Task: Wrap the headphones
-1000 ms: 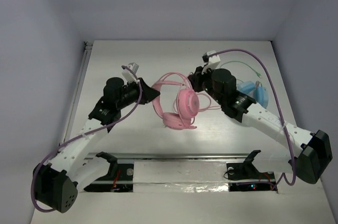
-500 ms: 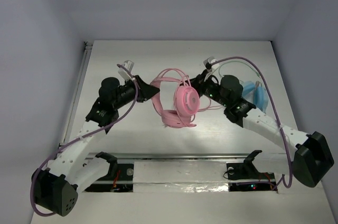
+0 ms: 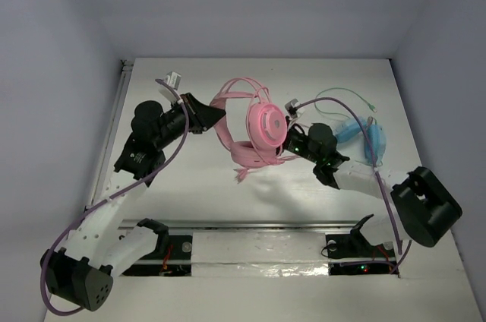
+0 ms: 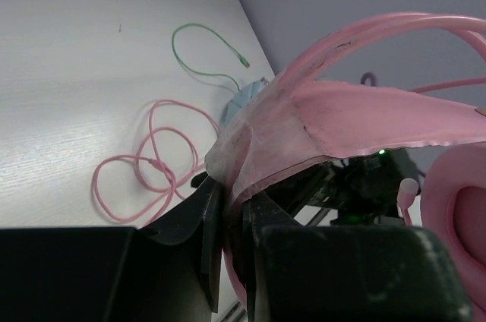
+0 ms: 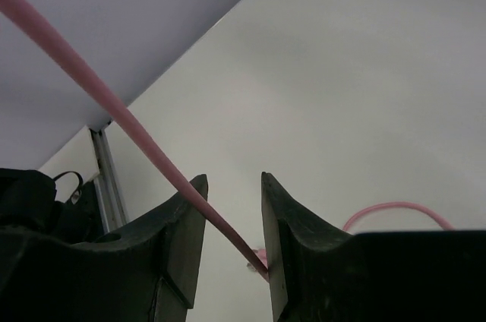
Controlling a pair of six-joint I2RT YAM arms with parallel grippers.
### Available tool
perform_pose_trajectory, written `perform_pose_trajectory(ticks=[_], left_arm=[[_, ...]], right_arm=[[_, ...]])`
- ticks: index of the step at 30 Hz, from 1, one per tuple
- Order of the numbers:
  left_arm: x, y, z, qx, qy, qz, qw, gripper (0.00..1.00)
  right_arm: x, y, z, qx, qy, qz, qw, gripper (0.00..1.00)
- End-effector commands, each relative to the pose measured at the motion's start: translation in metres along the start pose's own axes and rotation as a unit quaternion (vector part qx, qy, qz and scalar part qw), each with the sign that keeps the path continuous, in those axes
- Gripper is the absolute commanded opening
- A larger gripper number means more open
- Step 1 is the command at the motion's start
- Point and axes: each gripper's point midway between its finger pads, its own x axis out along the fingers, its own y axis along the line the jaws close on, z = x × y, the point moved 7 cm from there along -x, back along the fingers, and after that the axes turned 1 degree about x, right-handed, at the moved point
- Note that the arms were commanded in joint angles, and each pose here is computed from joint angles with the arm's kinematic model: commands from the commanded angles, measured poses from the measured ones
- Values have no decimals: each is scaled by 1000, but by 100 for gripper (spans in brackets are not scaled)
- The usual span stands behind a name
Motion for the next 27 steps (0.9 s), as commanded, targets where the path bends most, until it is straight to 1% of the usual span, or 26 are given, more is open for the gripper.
perform_pose_trajectory(ticks=[1,4,10,15,17,18,19,21,22,23,27], left_arm=[[-7,-35,38,-5,-70,-48,996,0],[-7,-42,46,-17,-85,-64,994,0],[-7,-59,66,-31,-119,-97,988,0],[-7,-66,78,-41,-140,-103,984,0],[-5,-65,84,-51,-162,-90,981,0],[-4,-63,85,-57,-166,-84,981,0],[-3,-60,87,-63,-174,-80,979,0],[0,-54,90,-85,-197,-73,974,0],[1,-51,93,-94,-211,-63,971,0],[2,-47,93,-101,-218,-58,969,0],[11,-31,93,-124,-246,-34,961,0]], right_arm=[[7,4,2,13,-40,42,998,41],[8,3,-3,23,-46,53,997,41],[6,-4,-15,31,-46,43,998,42],[14,-10,-21,37,-40,47,997,42],[15,-9,-22,44,-37,50,997,39],[16,-9,-23,47,-35,51,997,36],[16,-9,-23,52,-31,53,997,27],[18,-3,-27,63,-19,60,996,20],[19,1,-26,65,-18,64,996,11],[19,5,-28,68,-13,68,995,10],[17,33,-36,74,4,107,992,8]])
